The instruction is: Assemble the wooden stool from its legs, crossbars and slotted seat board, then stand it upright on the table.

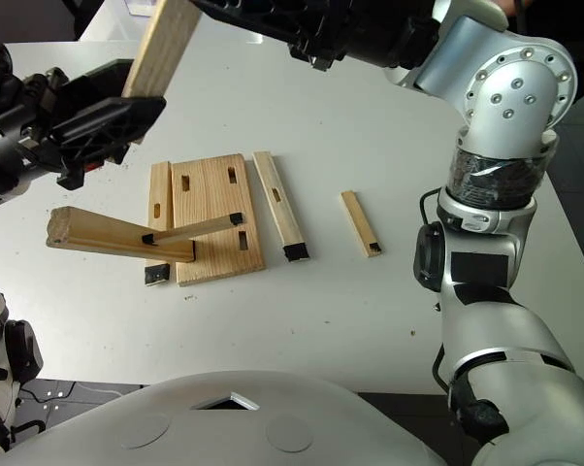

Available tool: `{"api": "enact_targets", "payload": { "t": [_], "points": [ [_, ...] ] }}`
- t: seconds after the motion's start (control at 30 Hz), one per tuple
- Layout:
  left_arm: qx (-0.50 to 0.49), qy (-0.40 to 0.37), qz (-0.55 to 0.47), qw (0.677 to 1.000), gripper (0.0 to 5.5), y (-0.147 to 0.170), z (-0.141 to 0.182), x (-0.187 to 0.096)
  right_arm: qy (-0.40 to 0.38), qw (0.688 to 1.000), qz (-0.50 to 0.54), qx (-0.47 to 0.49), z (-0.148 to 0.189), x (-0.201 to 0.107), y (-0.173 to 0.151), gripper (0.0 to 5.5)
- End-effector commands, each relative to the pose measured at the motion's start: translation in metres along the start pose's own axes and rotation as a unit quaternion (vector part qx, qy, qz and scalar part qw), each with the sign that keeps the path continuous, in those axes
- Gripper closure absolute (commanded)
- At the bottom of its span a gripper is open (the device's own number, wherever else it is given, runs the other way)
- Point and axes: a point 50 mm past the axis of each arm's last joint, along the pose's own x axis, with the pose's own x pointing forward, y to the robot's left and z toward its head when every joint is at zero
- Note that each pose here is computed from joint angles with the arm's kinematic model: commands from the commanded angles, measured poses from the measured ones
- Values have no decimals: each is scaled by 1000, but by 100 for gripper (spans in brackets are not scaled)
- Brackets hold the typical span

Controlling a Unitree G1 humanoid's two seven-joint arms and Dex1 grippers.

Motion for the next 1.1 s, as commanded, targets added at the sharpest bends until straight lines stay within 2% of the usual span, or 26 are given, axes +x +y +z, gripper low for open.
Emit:
{"api": "enact_targets", "payload": {
  "t": [0.03,0.5,0.93,0.97,1.1],
  "points": [
    [4,9,-9,1000,346,-1,-2,0,-4,1000,9,-5,0,5,2,135],
    [2,24,2,1000,346,3,-9,-10,-22,999,28,-8,4,-3,7,347],
    [14,33,8,999,346,8,-12,-4,-4,999,43,-7,-8,-7,15,347],
    [9,36,6,999,310,8,-13,-4,-5,999,38,-10,-7,-9,15,347],
    [10,43,15,999,260,14,-12,-5,-12,1000,11,-25,-2,-17,12,347]
  ]
}}
